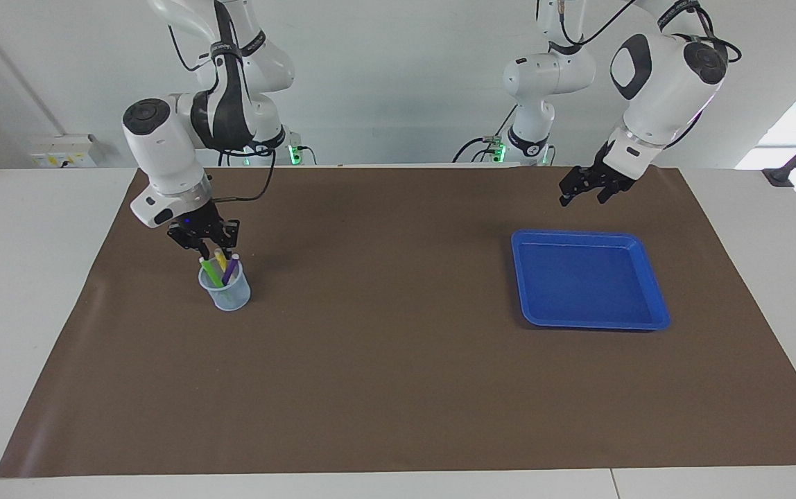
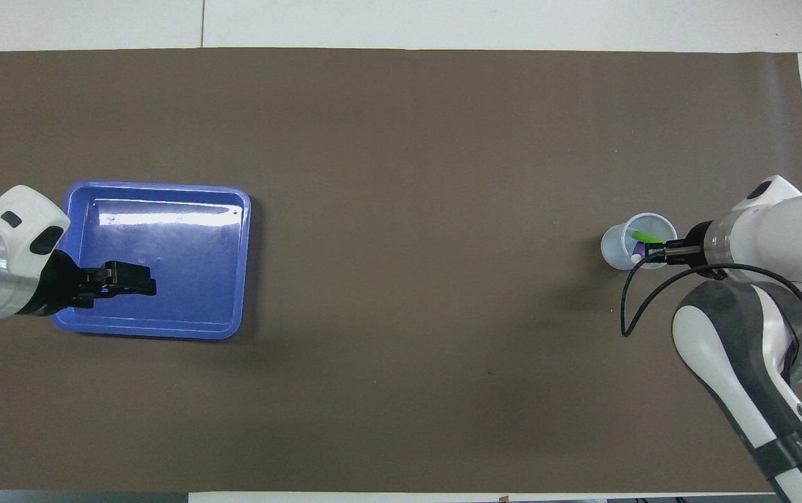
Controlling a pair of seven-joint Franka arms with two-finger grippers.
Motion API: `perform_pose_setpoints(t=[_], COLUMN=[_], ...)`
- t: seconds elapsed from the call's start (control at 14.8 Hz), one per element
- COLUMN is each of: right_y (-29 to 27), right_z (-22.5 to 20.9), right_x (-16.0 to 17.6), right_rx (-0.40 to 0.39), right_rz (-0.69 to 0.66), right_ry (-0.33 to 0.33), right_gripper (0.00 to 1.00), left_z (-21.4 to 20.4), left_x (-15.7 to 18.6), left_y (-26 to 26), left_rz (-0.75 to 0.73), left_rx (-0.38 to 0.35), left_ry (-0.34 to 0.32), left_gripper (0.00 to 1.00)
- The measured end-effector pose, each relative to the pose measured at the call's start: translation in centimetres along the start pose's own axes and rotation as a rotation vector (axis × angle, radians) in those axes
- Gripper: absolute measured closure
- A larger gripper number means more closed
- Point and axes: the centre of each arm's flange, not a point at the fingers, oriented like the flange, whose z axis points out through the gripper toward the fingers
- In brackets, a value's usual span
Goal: Right arm passes pens to left for tray arrangement
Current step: 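Grasp the yellow pen in the white cup with the right gripper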
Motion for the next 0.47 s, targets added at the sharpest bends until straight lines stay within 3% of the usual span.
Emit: perform_pose_setpoints(t=[0.34, 0.47], right_y=[0.2, 0.3], right_z=[-1.7, -5.1], right_x=[0.4, 1.0], right_rx=[0.000, 0.001], right_rz=[0.004, 0.005], right_ry=[-0.025, -0.039], right_gripper=[0.83, 0.83], left_z=[0.0, -0.2], left_x=[0.0, 0.1], left_y=[0.0, 0.2], left_rz=[-0.004, -0.054], left_rx=[-0.006, -0.086], left_ry=[0.001, -0.004], left_gripper=[0.00, 0.00])
